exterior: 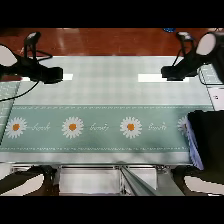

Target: Fold the shirts.

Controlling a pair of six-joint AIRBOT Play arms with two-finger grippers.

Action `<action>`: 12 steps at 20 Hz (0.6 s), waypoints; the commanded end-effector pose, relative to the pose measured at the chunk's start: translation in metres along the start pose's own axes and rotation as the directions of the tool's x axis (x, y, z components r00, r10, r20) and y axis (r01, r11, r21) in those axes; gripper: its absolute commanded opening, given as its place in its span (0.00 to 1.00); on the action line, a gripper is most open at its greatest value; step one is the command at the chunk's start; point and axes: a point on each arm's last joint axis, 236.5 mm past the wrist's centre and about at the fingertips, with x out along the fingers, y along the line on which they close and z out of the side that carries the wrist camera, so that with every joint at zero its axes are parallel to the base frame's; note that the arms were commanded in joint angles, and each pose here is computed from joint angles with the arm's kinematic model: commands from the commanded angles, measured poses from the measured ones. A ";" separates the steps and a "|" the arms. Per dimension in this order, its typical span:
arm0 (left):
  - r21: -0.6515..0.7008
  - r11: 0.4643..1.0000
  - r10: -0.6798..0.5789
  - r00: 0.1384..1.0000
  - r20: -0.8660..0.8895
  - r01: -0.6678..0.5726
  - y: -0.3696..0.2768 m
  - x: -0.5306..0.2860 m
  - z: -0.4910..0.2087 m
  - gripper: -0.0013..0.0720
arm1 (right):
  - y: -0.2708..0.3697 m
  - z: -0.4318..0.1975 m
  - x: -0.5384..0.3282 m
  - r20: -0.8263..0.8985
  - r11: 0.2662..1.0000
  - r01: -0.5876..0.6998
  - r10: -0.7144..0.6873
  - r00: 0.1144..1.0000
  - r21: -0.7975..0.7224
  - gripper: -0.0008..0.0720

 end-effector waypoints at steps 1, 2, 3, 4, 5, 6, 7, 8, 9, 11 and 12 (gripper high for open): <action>0.013 0.996 0.091 0.995 -0.048 -0.091 0.022 0.008 -0.012 0.04 | 0.000 -0.005 0.015 -0.030 0.998 0.046 -0.048 0.998 -0.046 0.04; 0.014 0.996 0.092 0.995 -0.048 -0.091 0.022 0.008 -0.011 0.04 | -0.001 -0.011 0.014 -0.057 0.998 0.052 -0.055 0.997 -0.046 0.04; 0.013 0.996 0.092 0.995 -0.047 -0.092 0.022 0.009 -0.011 0.04 | -0.002 -0.015 0.014 -0.074 0.997 0.053 -0.057 0.996 -0.047 0.04; 0.013 0.996 0.092 0.995 -0.048 -0.092 0.022 0.010 -0.011 0.04 | -0.002 -0.016 0.014 -0.075 0.997 0.054 -0.057 0.996 -0.047 0.04; 0.013 0.996 0.092 0.994 -0.051 -0.092 0.022 0.011 -0.012 0.04 | -0.002 -0.015 0.014 -0.074 0.997 0.053 -0.057 0.996 -0.047 0.04; 0.013 0.996 0.093 0.994 -0.053 -0.092 0.022 0.012 -0.012 0.04 | -0.002 -0.015 0.014 -0.074 0.997 0.053 -0.057 0.996 -0.047 0.04; 0.013 0.996 0.093 0.994 -0.055 -0.092 0.023 0.012 -0.012 0.04 | -0.002 -0.015 0.014 -0.074 0.997 0.053 -0.057 0.996 -0.047 0.04; 0.013 0.996 0.093 0.994 -0.055 -0.092 0.023 0.012 -0.012 0.04 | -0.002 -0.015 0.014 -0.074 0.997 0.053 -0.057 0.996 -0.047 0.04; 0.013 0.996 0.093 0.994 -0.055 -0.092 0.023 0.012 -0.012 0.04 | -0.002 -0.015 0.014 -0.074 0.997 0.053 -0.057 0.996 -0.047 0.04; 0.013 0.996 0.093 0.994 -0.055 -0.092 0.023 0.012 -0.012 0.04 | -0.002 -0.015 0.014 -0.074 0.997 0.053 -0.057 0.996 -0.047 0.04; 0.013 0.996 0.093 0.994 -0.055 -0.092 0.023 0.012 -0.012 0.04 | -0.002 -0.015 0.014 -0.074 0.997 0.053 -0.057 0.996 -0.047 0.04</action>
